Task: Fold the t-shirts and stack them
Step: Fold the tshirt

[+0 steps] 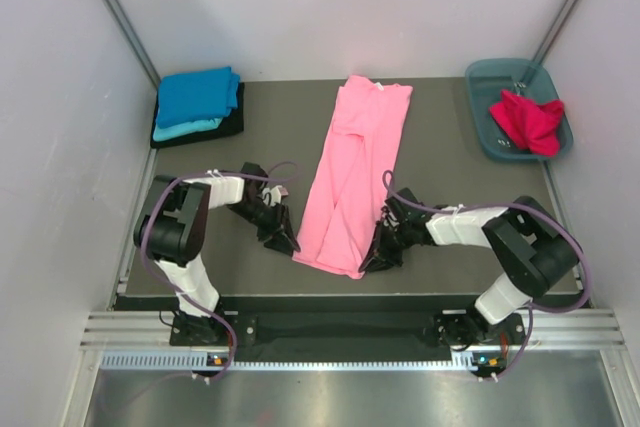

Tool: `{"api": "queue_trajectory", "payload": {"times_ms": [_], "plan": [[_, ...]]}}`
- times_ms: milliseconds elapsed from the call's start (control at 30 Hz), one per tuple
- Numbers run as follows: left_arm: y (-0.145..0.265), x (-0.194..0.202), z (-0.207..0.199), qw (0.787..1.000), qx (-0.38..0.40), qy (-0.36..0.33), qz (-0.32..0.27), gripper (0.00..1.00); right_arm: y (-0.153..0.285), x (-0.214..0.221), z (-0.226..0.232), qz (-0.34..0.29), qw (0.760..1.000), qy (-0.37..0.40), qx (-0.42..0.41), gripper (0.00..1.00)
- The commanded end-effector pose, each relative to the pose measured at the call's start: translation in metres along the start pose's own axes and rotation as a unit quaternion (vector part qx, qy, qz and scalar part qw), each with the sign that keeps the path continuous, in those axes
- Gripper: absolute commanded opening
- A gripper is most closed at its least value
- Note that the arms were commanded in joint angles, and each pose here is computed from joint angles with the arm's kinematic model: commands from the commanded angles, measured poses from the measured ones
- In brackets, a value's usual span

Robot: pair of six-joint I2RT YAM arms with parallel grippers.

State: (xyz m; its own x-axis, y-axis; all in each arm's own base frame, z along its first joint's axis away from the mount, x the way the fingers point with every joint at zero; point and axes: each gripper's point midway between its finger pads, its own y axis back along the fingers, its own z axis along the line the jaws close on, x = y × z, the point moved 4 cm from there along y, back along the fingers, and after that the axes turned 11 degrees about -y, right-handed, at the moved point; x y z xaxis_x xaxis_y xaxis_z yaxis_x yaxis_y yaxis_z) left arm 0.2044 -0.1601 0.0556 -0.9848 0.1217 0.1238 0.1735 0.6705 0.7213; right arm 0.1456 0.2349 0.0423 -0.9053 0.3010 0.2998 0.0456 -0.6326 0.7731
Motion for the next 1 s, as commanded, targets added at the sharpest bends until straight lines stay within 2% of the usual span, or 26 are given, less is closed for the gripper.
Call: {"api": "queue_trajectory", "payload": {"times_ms": [0, 200, 233, 267, 400, 600, 800, 967], "plan": [[-0.003, -0.01, -0.004, 1.0, 0.008, -0.018, -0.01, 0.25, -0.003, -0.015, -0.022, -0.06, 0.997, 0.006, 0.042, 0.08], [-0.003, -0.016, -0.01, 0.999, 0.016, -0.032, -0.008, 0.17, 0.001, -0.02, -0.018, -0.068, 0.997, 0.012, 0.032, 0.06], [-0.003, -0.016, -0.011, 0.999, 0.018, -0.038, -0.008, 0.06, 0.001, -0.02, -0.018, -0.069, 0.997, 0.013, 0.032, 0.06], [-0.001, -0.016, -0.012, 0.999, 0.017, -0.044, -0.009, 0.0, 0.004, -0.021, -0.016, -0.072, 0.997, 0.015, 0.027, 0.05], [0.014, -0.022, -0.018, 0.996, -0.002, -0.08, -0.03, 0.0, 0.017, -0.024, -0.011, -0.083, 0.996, 0.035, 0.027, 0.0], [0.048, -0.04, -0.045, 0.985, -0.016, -0.159, -0.064, 0.0, 0.044, -0.029, 0.005, -0.108, 0.992, 0.069, 0.001, 0.0], [0.06, -0.059, -0.067, 0.979, 0.007, -0.181, -0.091, 0.0, 0.074, -0.045, 0.039, -0.149, 0.981, 0.118, -0.049, 0.0], [0.066, -0.083, -0.08, 0.973, 0.016, -0.204, -0.11, 0.0, 0.094, -0.067, 0.056, -0.184, 0.972, 0.13, -0.072, 0.0]]}}
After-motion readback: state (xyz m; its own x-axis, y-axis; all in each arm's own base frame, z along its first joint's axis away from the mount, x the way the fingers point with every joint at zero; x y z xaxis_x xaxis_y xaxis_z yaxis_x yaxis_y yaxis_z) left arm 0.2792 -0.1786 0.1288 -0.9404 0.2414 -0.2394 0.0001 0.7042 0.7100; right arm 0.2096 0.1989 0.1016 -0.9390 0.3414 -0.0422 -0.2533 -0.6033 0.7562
